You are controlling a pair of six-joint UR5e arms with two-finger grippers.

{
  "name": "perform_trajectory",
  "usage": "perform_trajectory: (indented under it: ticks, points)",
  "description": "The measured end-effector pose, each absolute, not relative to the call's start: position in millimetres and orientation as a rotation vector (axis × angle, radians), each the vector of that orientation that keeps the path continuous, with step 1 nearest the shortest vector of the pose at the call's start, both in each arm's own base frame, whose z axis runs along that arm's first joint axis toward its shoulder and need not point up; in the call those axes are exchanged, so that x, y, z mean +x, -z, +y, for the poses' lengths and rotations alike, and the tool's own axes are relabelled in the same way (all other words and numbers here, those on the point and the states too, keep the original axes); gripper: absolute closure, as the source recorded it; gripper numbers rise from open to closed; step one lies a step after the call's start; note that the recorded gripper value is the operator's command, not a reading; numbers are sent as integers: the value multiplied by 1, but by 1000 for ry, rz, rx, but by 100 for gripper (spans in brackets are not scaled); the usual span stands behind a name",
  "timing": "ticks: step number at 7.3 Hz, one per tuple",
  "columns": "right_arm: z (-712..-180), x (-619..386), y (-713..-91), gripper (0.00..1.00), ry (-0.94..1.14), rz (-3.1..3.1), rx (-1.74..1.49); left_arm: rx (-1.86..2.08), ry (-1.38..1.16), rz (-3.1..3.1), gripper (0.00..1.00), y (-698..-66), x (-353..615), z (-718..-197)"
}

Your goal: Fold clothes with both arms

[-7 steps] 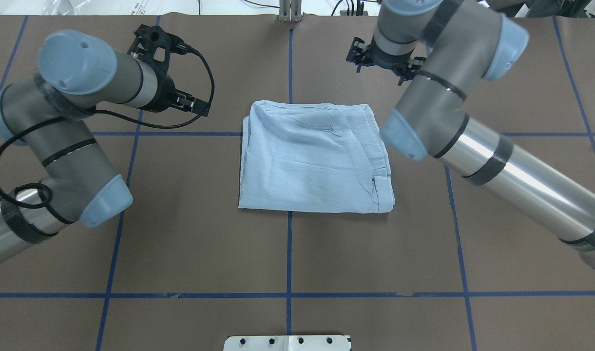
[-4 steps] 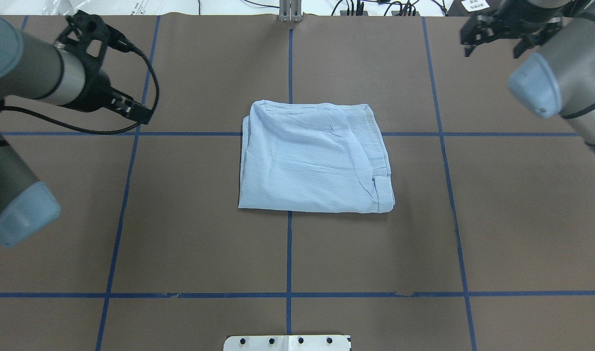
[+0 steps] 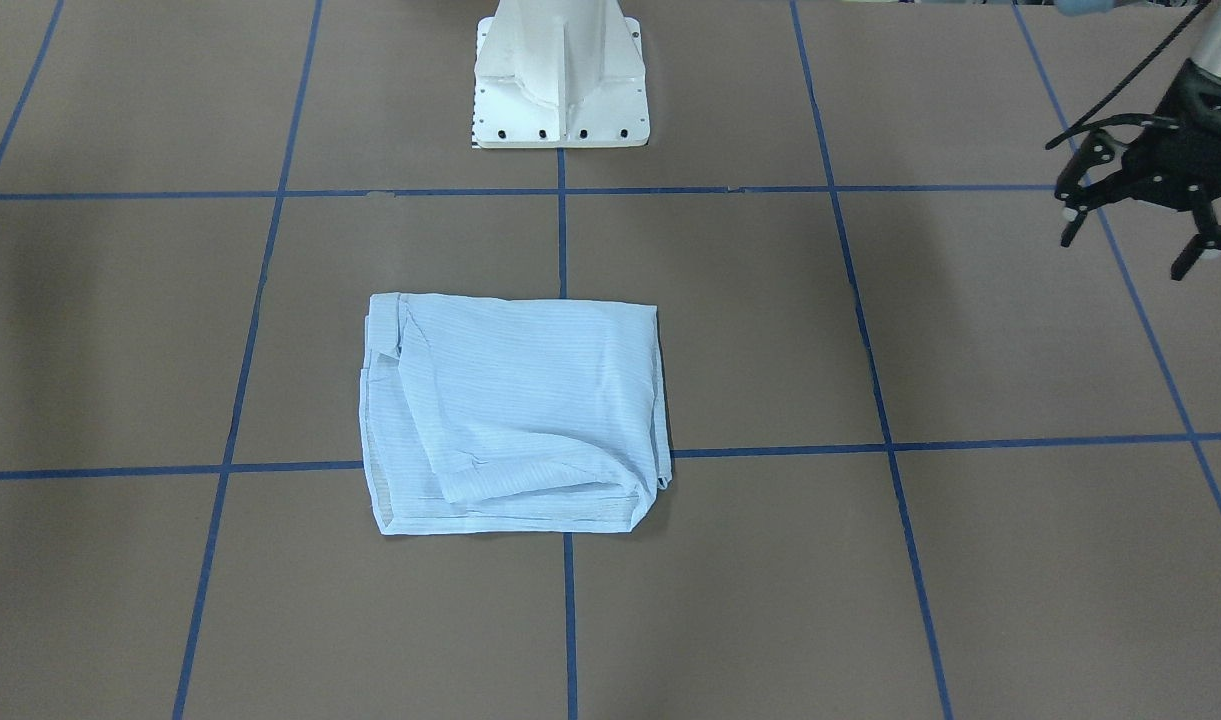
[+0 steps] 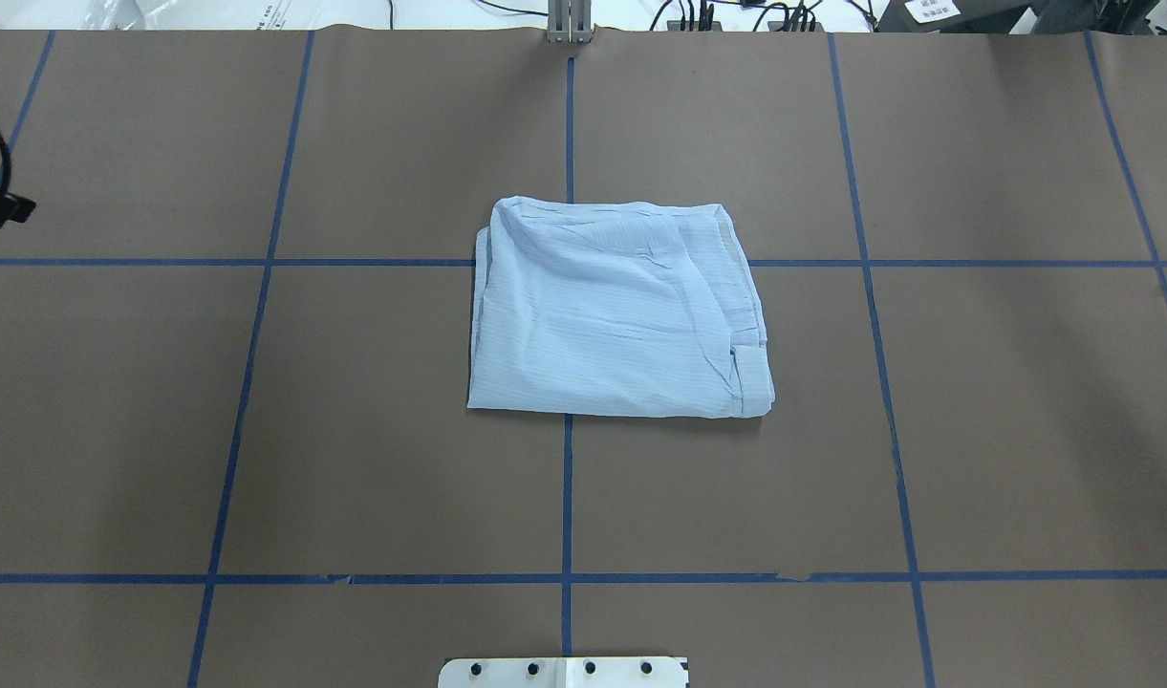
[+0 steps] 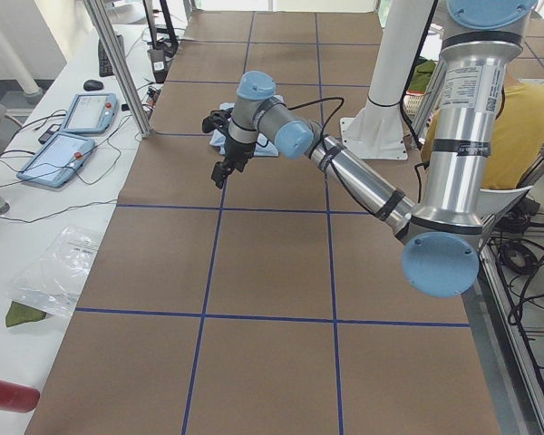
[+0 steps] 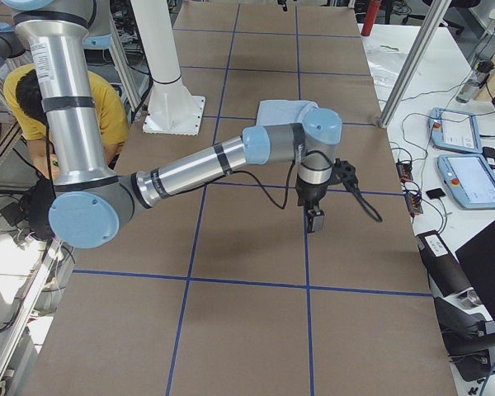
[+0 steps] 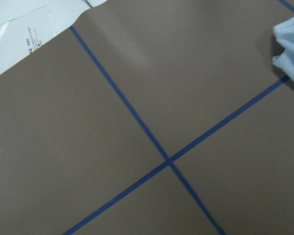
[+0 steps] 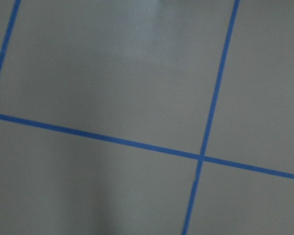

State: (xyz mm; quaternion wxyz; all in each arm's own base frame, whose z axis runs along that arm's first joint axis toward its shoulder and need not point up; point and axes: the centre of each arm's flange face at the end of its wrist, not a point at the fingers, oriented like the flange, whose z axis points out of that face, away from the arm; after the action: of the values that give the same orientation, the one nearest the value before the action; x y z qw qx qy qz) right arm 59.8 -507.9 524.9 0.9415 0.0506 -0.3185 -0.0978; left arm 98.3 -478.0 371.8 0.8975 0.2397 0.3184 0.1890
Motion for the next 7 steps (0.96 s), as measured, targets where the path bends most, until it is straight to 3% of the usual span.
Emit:
perform_trajectory:
  ticks: [3,7]
  points:
    - [-410,93,-607,0,143,-661,27,370,-249,610,0,-432,43,-488]
    - [-390,92,-619,0,65,-677,28,233,-184,634,0,-535,-40,-454]
